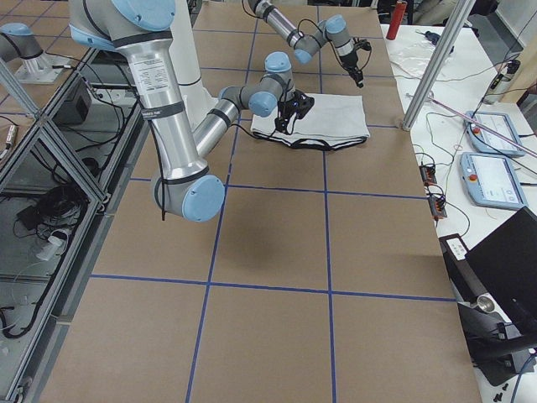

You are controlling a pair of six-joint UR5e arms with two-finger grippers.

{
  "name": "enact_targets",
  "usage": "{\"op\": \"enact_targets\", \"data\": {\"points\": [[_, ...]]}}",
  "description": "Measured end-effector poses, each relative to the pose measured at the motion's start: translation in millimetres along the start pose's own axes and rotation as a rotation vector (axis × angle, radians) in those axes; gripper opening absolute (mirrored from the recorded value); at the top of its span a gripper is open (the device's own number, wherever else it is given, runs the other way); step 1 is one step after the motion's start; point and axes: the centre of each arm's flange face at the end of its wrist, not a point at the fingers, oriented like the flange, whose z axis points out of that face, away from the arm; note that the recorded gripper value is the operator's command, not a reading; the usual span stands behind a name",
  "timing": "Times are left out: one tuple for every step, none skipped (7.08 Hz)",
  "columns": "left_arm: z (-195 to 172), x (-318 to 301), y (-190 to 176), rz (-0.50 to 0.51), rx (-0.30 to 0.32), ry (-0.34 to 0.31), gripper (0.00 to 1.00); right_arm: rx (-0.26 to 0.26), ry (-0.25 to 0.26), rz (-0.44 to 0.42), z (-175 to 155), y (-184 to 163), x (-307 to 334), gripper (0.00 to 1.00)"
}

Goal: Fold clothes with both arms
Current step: 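Lower the right gripper onto the striped shirt edge nearest the robot, then move the left gripper to the shirt corner nearest the robot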

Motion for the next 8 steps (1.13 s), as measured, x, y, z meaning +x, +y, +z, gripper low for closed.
{"op": "enact_targets", "data": {"points": [[-14.4,-11.6,8.4,0.003,-0.033,0.015,0.52,-0.022,0.011,0.007,18.5,32.9,-8.2,1.0],[-26.0,-23.7,14.4,0.005,-0.05,0.025,0.52,-0.041,0.025,0.015,35.8,63.3,-14.1,1.0],[-32.2,-30.6,17.0,0.006,-0.055,0.03,0.53,-0.056,0.042,0.026,51.2,89.2,-14.9,1.0],[-34.6,-33.7,17.7,0.006,-0.056,0.031,0.54,-0.058,0.051,0.033,62.9,108.7,-14.4,1.0],[-35.4,-34.6,18.1,0.006,-0.056,0.032,0.54,-0.052,0.059,0.035,73.8,121.6,-13.4,1.0],[-35.9,-34.4,18.5,0.005,-0.057,0.033,0.54,-0.047,0.071,0.038,82.7,127.9,-10.5,1.0],[-36.6,-34.0,19.0,0.005,-0.057,0.035,0.54,-0.045,0.08,0.042,88.1,131.5,-7.6,1.0],[-36.9,-33.7,18.9,0.005,-0.056,0.036,0.54,-0.042,0.09,0.044,93.3,132.5,-5.4,1.0]]}}
